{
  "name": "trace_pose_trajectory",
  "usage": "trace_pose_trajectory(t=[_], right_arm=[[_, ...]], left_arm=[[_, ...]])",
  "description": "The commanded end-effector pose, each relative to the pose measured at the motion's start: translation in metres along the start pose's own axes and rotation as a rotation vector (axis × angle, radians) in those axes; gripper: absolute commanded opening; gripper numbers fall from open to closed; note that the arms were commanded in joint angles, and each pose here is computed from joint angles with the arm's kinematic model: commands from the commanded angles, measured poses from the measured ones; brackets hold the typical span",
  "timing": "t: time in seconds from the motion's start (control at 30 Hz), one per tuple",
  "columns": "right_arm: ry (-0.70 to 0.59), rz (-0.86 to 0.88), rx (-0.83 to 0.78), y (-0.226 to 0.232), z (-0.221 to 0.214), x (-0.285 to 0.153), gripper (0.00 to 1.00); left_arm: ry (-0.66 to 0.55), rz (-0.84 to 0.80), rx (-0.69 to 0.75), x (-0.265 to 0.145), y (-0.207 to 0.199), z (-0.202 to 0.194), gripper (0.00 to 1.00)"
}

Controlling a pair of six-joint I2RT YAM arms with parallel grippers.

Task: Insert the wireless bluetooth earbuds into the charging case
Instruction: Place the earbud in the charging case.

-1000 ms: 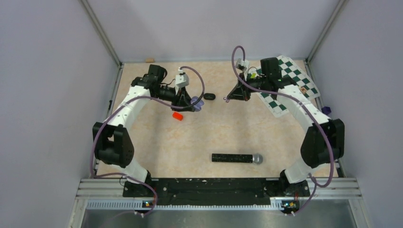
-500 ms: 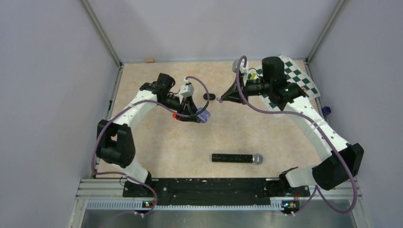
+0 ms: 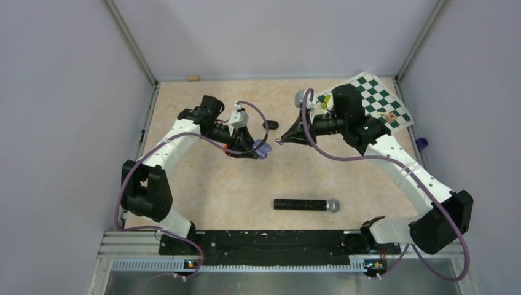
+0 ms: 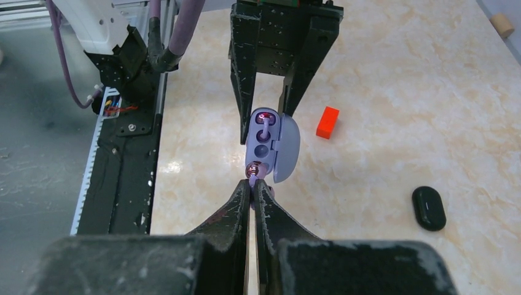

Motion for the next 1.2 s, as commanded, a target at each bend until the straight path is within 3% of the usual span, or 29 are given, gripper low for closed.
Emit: trace_pose_trajectory(t=[0.0,0.17,1.17], right_arm=[[-0.042,0.025,-0.093,0.011,0.010,0.001,0.00],[-0.039,0.053,-0.094,0.014,0.005,0.006,0.00],[-0.052,0.071,-0.043,0.007,-0.016,0.034,0.00]], left_arm=[[-0.044,0.007,0.082,-0.002,-0.002,0.015,0.00],[-0.040,0.013,0.080,-0.002,-0.001,0.014,0.03],[-0.049,0.012,0.069,-0.002,0.000,0.017,0.00]])
Point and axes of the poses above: each gripper's point midway between its finger pads, its own x axis out along the fingers, its own y axis along the line the jaws close on, z = x × y, the point moved 7 cm from there along -x, back along the fingers, and after that the axes turned 14 degrees about x, right-handed, at the moved point
